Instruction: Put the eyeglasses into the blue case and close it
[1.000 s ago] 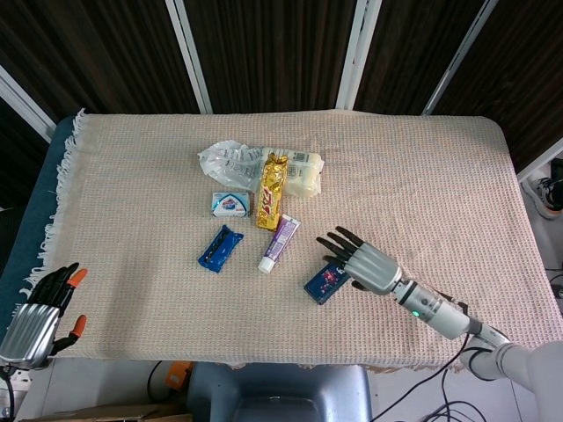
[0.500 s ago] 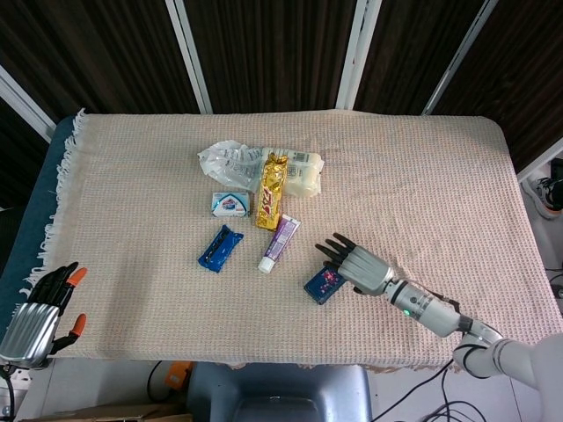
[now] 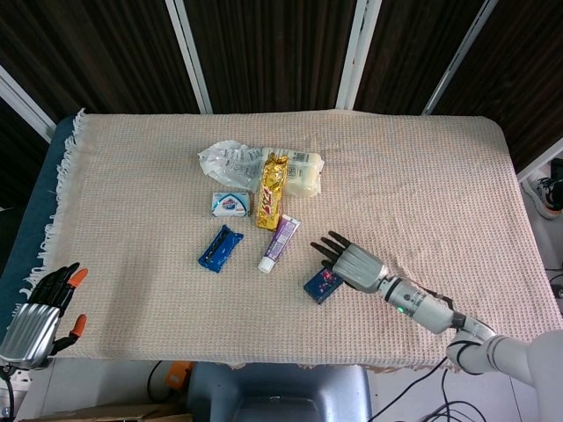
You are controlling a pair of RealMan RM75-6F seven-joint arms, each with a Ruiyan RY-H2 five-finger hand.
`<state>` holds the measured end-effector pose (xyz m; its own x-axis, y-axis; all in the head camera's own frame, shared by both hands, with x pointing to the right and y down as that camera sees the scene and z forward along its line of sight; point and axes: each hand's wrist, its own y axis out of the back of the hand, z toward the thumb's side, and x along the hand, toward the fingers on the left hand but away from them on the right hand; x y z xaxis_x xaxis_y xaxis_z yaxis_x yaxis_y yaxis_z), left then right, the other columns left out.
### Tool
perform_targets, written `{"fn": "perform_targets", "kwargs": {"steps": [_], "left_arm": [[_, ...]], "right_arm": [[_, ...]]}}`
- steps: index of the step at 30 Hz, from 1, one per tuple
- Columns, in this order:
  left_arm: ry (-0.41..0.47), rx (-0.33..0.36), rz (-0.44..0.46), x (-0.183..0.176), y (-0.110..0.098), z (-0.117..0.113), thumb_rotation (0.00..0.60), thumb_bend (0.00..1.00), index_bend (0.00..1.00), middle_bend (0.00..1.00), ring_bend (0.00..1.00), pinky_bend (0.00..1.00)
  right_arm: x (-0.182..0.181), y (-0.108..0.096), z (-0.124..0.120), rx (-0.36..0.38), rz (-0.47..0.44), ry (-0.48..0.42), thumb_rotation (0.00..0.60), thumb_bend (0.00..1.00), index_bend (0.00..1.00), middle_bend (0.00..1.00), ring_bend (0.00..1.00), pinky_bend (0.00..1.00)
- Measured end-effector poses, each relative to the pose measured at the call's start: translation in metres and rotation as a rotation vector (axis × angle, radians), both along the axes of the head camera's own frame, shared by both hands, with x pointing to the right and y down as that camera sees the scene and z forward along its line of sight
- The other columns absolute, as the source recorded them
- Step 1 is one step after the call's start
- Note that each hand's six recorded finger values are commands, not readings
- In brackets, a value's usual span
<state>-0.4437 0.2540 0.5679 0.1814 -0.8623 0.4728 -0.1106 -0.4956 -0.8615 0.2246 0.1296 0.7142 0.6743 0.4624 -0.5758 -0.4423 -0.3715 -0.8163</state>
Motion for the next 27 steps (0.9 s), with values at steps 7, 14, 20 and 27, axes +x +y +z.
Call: {"fn": "perform_targets", "kwargs": {"steps": [7,14,20,27], "left_arm": [[0.0,0.0,-0.002,-0.001,-0.001,0.0,0.6,0.45,0.0,0.0,0.0,0.12],[0.002,0.0,-0.003,0.0,0.0,0.0,0.6,0.45,0.0,0.0,0.0,0.12],[0.004,0.002,-0.001,0.0,0.0,-0.001,0.6,0.45,0.0,0.0,0.0,0.12],[0.002,0.019,-0.009,-0.002,0.0,-0.004,0.6,0.45,0.0,0.0,0.0,0.11]], "right_arm": [[-0.001,-0.002,0.0,0.003,0.008,0.003,0.6,0.49,0.55,0.06,0.0,0.0],[-0.001,-0.002,-0.001,0.011,0.013,-0.011,0.6,0.5,0.38,0.05,0.0,0.0],[0.002,-0.006,-0.01,0.03,0.059,-0.046,0.6,0.34,0.17,0.03,0.0,0.0],[0.017,-0.002,-0.028,0.006,0.171,-0.098,0.6,0.26,0.04,0.0,0.0,0.0]]}}
